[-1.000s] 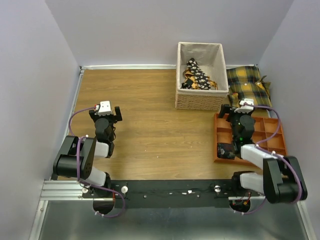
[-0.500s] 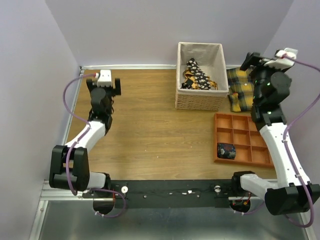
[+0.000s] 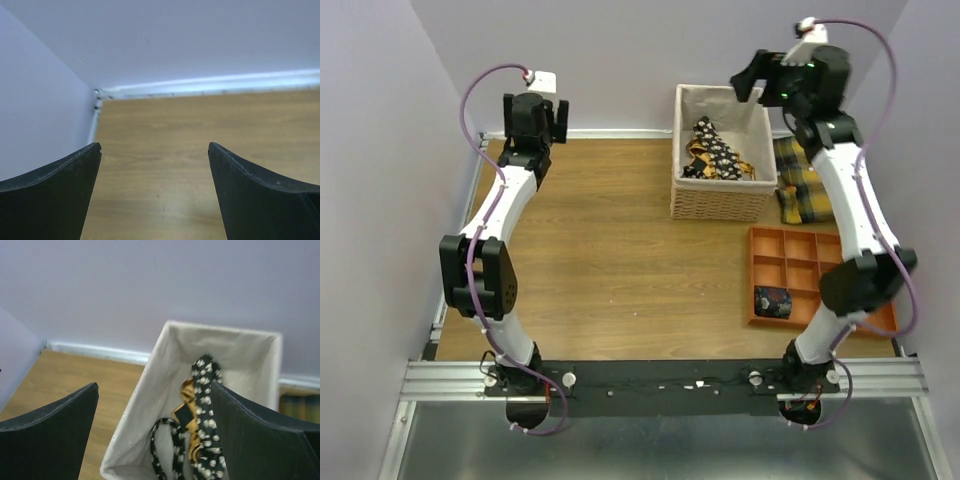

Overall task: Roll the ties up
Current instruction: Pick up the tie from the bin.

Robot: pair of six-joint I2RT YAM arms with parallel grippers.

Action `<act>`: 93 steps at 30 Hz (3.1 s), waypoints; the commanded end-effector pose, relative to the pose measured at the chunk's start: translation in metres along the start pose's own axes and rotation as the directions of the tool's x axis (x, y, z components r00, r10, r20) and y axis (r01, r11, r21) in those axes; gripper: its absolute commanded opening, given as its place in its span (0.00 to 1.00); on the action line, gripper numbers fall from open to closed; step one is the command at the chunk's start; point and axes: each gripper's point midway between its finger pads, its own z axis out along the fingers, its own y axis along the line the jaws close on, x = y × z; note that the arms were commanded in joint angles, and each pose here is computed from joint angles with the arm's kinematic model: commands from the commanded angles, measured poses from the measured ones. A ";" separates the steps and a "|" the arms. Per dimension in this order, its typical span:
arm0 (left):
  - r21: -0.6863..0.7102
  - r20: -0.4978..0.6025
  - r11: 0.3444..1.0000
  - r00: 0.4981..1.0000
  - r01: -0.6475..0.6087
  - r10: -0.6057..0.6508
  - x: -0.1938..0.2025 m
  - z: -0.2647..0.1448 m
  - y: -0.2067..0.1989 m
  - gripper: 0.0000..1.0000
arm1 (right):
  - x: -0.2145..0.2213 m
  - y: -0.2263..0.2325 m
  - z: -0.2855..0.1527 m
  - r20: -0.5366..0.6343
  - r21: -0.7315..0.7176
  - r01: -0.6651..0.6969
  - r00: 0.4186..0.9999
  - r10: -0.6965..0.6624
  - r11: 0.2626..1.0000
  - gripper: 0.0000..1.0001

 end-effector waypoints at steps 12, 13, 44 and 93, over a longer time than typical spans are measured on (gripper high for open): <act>0.477 -0.193 0.876 0.981 0.075 0.021 0.059 -0.022 -0.095 0.99 | 0.276 -0.060 0.067 -0.643 0.432 0.080 0.726 0.244 0.898 0.98; 0.479 -0.185 0.875 0.982 0.062 0.031 0.058 -0.016 -0.096 0.99 | 0.278 -0.062 0.069 -0.647 0.433 0.095 0.725 0.236 0.896 0.98; 0.478 -0.193 0.876 0.981 0.063 0.034 0.061 0.005 -0.103 0.99 | 0.284 -0.094 0.129 -0.541 0.388 0.225 0.841 0.023 0.894 0.76; 0.463 -0.221 0.883 0.975 0.078 0.029 0.060 0.000 -0.100 0.99 | 0.292 -0.085 0.070 -0.608 0.496 0.143 0.762 0.225 0.857 0.01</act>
